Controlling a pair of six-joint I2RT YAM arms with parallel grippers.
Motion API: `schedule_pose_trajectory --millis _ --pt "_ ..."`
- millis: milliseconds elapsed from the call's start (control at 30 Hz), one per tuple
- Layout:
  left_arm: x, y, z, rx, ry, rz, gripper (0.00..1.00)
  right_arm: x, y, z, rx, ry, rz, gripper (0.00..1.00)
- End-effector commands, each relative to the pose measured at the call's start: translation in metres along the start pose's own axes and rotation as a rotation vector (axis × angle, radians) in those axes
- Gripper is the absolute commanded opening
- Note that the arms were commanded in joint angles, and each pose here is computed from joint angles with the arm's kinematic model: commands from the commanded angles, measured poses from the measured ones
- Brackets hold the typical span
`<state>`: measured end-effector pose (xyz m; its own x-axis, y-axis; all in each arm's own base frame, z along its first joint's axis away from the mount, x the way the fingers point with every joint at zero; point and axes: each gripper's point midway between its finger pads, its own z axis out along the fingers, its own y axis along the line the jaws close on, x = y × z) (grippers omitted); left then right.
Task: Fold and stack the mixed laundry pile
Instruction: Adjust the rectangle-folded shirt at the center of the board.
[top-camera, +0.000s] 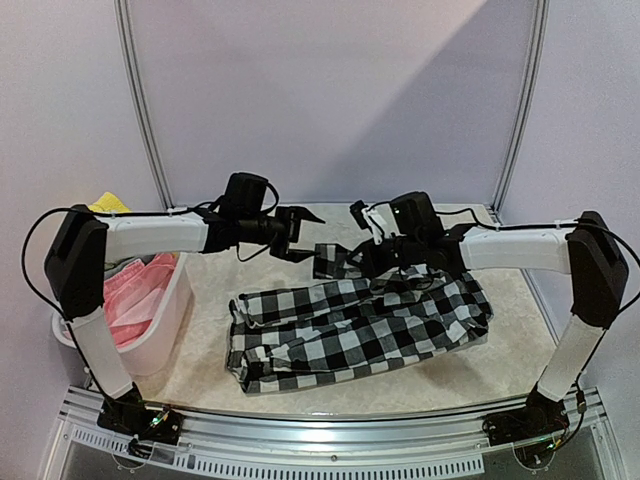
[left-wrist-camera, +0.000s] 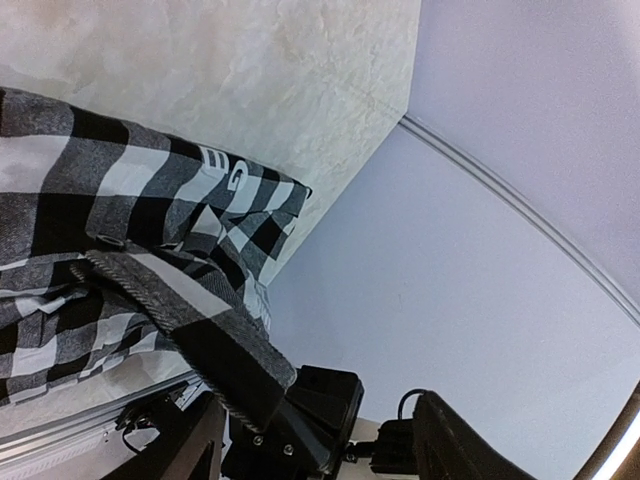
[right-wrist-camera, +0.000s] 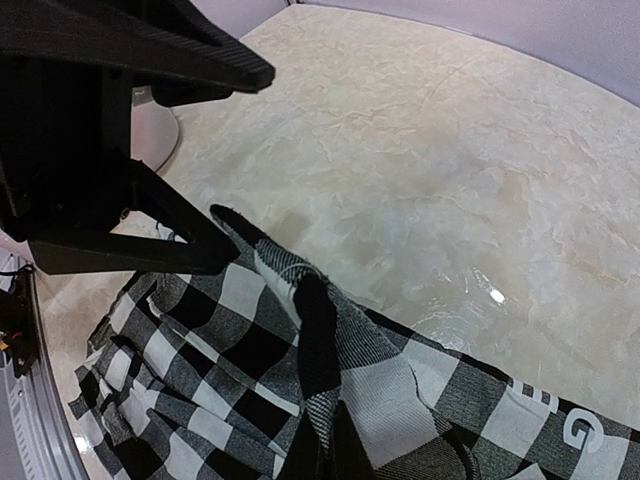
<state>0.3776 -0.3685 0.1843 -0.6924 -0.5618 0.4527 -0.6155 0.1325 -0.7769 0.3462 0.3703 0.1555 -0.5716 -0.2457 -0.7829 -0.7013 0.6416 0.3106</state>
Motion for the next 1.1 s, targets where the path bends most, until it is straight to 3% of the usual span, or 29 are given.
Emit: schedule_pose_trajectory --millis 0,267,500,567,633,800,933,1067 --pt "0.001 -0.005 0.013 0.019 0.001 -0.036 0.63 -0.015 0.002 -0.012 0.019 -0.072 -0.039 0.00" --pt "0.001 0.015 0.022 -0.077 0.006 -0.039 0.58 -0.020 0.002 -0.018 0.030 -0.100 -0.086 0.00" --pt "0.002 0.010 0.036 -0.044 0.038 -0.029 0.23 -0.020 0.003 -0.021 0.028 -0.114 -0.116 0.00" --pt "0.004 0.008 0.038 -0.035 0.045 -0.022 0.05 -0.022 0.003 -0.024 0.031 -0.131 -0.123 0.00" --pt "0.006 0.005 0.038 -0.028 0.053 -0.006 0.00 -0.021 0.003 -0.027 0.036 -0.127 -0.121 0.00" --pt "0.022 -0.007 0.031 -0.098 0.090 0.170 0.00 -0.014 -0.005 -0.037 0.090 -0.087 -0.063 0.35" --pt "0.040 -0.015 0.022 -0.167 0.152 0.355 0.00 -0.006 -0.007 -0.057 0.086 -0.037 -0.016 0.48" --pt "0.052 -0.018 0.015 -0.209 0.187 0.531 0.00 -0.005 -0.008 -0.092 0.014 -0.044 0.081 0.55"
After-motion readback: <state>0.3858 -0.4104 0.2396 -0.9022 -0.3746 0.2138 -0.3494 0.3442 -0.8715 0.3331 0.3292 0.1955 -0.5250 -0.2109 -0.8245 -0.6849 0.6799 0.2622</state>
